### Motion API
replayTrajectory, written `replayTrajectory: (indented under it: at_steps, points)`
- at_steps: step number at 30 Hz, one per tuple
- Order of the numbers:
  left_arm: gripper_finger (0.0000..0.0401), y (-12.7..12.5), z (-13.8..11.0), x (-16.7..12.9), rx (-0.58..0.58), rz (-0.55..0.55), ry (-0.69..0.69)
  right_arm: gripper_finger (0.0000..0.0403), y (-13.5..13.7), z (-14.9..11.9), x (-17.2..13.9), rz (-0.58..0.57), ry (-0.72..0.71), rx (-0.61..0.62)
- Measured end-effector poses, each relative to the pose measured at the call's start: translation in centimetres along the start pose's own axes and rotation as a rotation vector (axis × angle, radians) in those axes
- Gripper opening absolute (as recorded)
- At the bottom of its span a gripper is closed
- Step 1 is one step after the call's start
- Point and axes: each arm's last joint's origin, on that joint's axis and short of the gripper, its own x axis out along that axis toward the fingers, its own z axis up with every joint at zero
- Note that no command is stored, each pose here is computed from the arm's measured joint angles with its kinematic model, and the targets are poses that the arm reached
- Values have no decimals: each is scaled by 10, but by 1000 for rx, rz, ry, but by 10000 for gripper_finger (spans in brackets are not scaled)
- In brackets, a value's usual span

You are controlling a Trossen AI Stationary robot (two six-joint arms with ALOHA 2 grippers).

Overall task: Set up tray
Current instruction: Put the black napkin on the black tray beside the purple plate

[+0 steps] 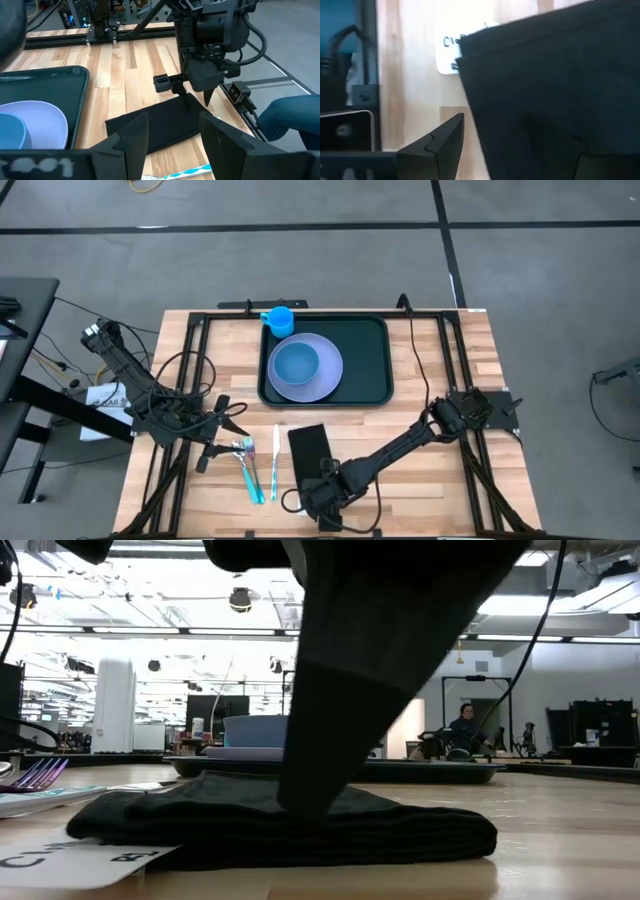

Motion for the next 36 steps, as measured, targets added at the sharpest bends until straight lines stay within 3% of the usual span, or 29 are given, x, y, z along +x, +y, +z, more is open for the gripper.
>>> replayTrajectory:
  at_steps: [18,22,29,36]
  points:
    - [165,-1,0,0,-19,-28,9,195,-15,-4,38,-58,45,50]
    - [165,-1,0,0,-19,-36,11,153,-19,-3,38,-65,48,61]
    - [165,-1,0,0,-19,-37,12,19,-18,2,36,-57,50,89]
    - [165,-1,0,0,-44,-39,5,13,-9,14,14,-70,94,159]
